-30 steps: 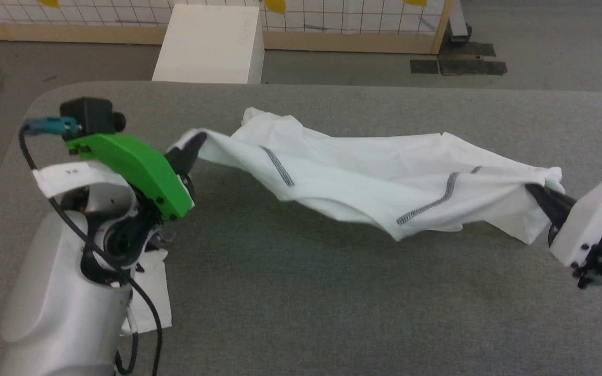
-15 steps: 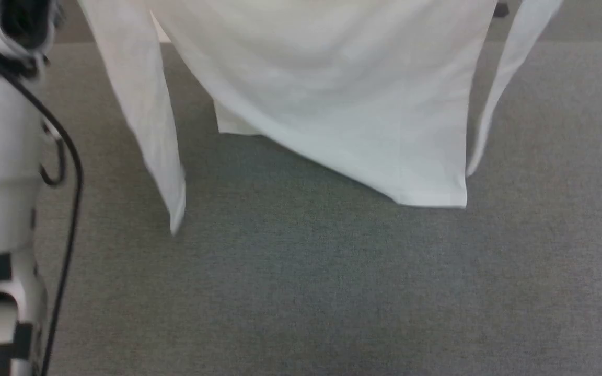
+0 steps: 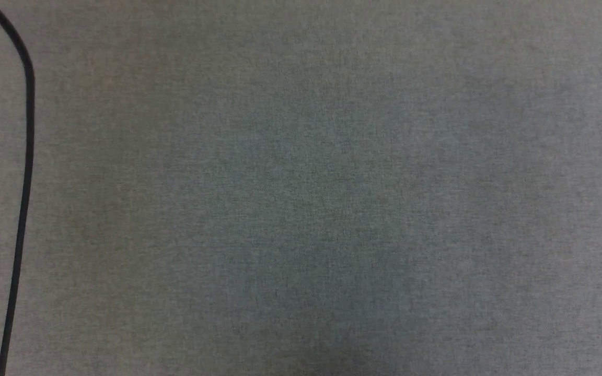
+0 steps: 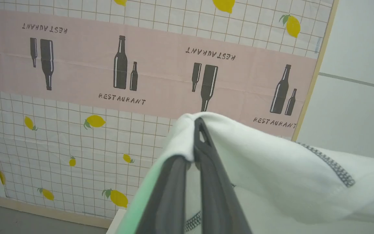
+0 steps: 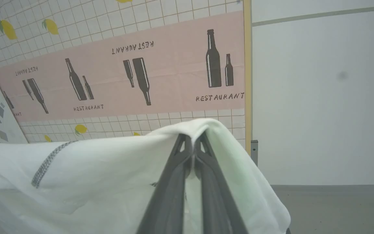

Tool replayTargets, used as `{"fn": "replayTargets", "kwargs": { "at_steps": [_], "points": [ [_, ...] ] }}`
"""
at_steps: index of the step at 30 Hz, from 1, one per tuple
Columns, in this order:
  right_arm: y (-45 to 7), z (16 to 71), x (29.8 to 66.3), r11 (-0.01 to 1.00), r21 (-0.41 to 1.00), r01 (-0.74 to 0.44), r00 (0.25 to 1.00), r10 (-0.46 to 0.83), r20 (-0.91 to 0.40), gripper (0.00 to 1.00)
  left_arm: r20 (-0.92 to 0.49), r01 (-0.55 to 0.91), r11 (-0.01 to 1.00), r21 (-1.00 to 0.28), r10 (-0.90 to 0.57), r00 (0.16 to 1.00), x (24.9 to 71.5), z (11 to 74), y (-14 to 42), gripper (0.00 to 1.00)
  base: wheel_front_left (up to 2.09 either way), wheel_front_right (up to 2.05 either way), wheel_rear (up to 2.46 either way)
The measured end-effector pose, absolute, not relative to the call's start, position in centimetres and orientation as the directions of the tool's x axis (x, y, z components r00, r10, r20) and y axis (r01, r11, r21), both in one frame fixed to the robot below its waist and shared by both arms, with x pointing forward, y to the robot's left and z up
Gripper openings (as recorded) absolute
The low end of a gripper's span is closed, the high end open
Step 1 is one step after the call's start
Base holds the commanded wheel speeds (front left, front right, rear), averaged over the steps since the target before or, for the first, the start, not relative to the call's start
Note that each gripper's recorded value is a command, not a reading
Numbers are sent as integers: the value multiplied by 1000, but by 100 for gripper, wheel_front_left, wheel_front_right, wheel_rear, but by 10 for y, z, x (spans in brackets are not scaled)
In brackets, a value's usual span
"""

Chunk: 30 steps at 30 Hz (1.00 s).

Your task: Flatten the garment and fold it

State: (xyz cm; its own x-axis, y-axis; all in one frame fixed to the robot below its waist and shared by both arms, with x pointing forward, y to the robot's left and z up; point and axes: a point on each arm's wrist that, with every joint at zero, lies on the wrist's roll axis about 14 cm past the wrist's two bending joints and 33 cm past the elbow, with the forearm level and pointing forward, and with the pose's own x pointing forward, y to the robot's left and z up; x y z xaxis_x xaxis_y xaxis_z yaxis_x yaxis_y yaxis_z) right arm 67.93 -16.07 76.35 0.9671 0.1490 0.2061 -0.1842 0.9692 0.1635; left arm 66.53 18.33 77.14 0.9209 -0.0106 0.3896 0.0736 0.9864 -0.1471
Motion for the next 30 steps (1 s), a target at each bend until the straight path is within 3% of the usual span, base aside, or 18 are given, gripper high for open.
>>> {"fn": "replayTargets", "kwargs": {
  "at_steps": [9, 15, 22, 30],
  "points": [
    [-162, 683, 716, 971, 173, -166, 985, 156, 69, 0, 312, 75, 979, -187, -13, 950, 695, 704, 187, 0, 0, 0, 0],
    [-156, 617, 714, 958, 225, -180, 981, 193, -37, 0, 192, 84, 972, -218, -42, 980, 689, 638, 190, 0, 0, 0, 0],
    [-159, 564, 670, 933, 306, -186, 967, 229, -110, 0, 96, 111, 955, -277, -88, 992, 649, 589, 189, 0, 0, 0, 0],
    [-166, 508, 569, 893, 430, -133, 959, 225, -172, 0, -65, 81, 929, -362, -112, 992, 556, 524, 195, 0, 0, 0, 0]
  ]
}}
